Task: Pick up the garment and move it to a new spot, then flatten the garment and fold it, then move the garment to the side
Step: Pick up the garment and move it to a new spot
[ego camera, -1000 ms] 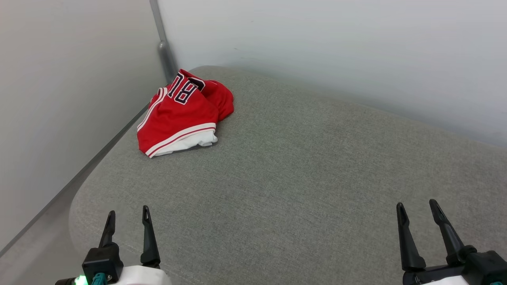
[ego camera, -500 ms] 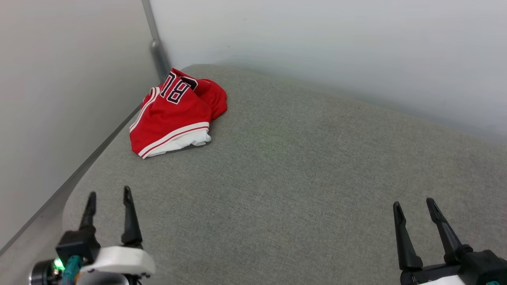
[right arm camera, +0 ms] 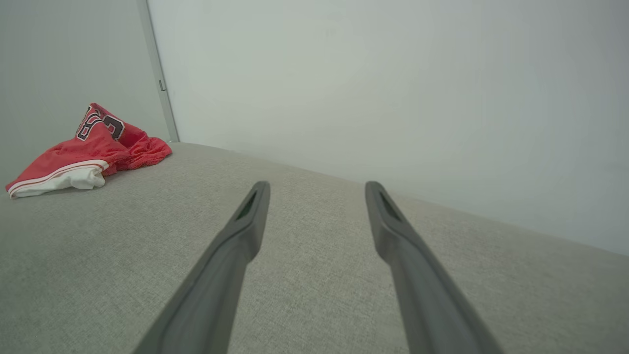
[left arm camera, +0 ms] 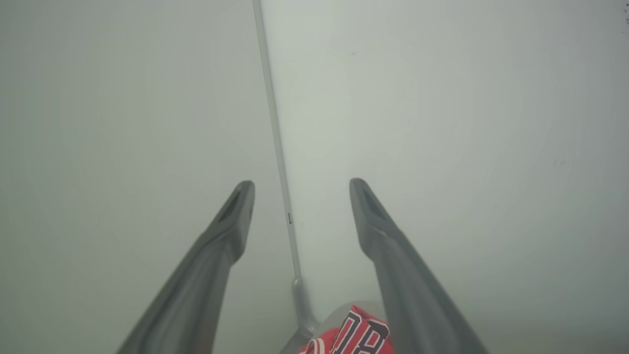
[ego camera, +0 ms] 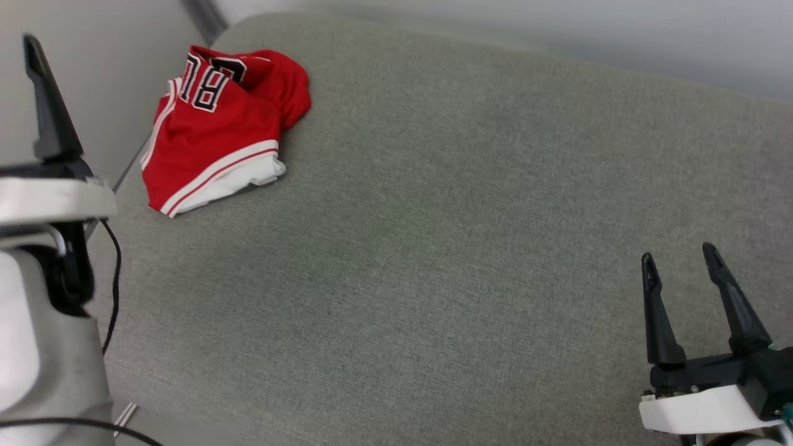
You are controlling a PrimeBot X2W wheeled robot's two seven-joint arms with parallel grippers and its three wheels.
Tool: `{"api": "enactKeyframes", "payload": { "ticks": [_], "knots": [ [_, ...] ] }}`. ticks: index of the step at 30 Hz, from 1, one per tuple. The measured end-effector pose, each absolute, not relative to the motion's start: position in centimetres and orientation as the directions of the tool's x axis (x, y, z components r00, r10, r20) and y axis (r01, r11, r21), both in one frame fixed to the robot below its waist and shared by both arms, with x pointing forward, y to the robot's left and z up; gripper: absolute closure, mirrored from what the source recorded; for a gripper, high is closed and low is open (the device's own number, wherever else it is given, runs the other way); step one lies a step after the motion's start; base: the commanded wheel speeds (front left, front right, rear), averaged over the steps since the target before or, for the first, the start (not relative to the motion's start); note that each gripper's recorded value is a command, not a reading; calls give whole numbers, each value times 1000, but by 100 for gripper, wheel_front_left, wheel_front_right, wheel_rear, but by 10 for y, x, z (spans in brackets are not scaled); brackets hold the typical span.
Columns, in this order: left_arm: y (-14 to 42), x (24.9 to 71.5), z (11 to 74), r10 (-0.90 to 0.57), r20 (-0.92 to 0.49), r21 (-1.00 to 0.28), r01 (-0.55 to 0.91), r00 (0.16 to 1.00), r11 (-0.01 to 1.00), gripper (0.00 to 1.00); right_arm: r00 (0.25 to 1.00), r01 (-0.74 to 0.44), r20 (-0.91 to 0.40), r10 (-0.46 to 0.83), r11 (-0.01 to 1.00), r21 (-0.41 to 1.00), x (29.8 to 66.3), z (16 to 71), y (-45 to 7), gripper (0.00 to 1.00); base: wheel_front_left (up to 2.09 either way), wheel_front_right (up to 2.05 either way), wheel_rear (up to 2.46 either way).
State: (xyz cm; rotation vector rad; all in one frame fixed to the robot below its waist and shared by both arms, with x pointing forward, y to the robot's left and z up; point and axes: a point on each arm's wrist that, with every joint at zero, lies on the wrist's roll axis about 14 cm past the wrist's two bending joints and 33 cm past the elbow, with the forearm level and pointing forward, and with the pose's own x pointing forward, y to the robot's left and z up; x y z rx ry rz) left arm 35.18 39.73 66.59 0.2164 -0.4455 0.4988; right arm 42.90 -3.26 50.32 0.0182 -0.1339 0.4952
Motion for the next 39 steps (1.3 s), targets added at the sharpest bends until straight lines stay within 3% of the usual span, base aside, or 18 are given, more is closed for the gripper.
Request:
{"api": "enactKeyframes", "payload": {
  "ticks": [7,12,16,21,24,26,33,39],
  "knots": [
    [404,428,687,353,497,125,-468,793,875,0,898,-428,100,428,903,-29,460,474,-46,0,0,0,0],
    [422,476,667,356,434,150,-456,827,877,0,914,-396,79,398,917,-38,475,454,-57,0,0,0,0],
    [436,518,626,375,254,199,-427,892,882,0,929,-363,52,367,929,-69,482,438,-75,0,0,0,0],
    [440,549,548,378,-115,229,-346,919,910,0,937,-343,41,347,935,-86,487,427,-86,0,0,0,0],
    [431,548,485,335,-405,171,-290,850,942,0,938,-338,47,343,936,-96,491,425,-89,0,0,0,0],
    [420,547,461,282,-516,129,-252,809,959,0,937,-341,49,347,935,-101,492,424,-90,0,0,0,0],
    [407,519,400,154,-776,7,-236,611,972,0,941,-332,29,338,935,-127,495,412,-100,0,0,0,0],
    [402,501,370,79,-877,-55,-262,473,964,0,943,-326,18,331,935,-136,496,405,-104,0,0,0,0]
  ]
}}
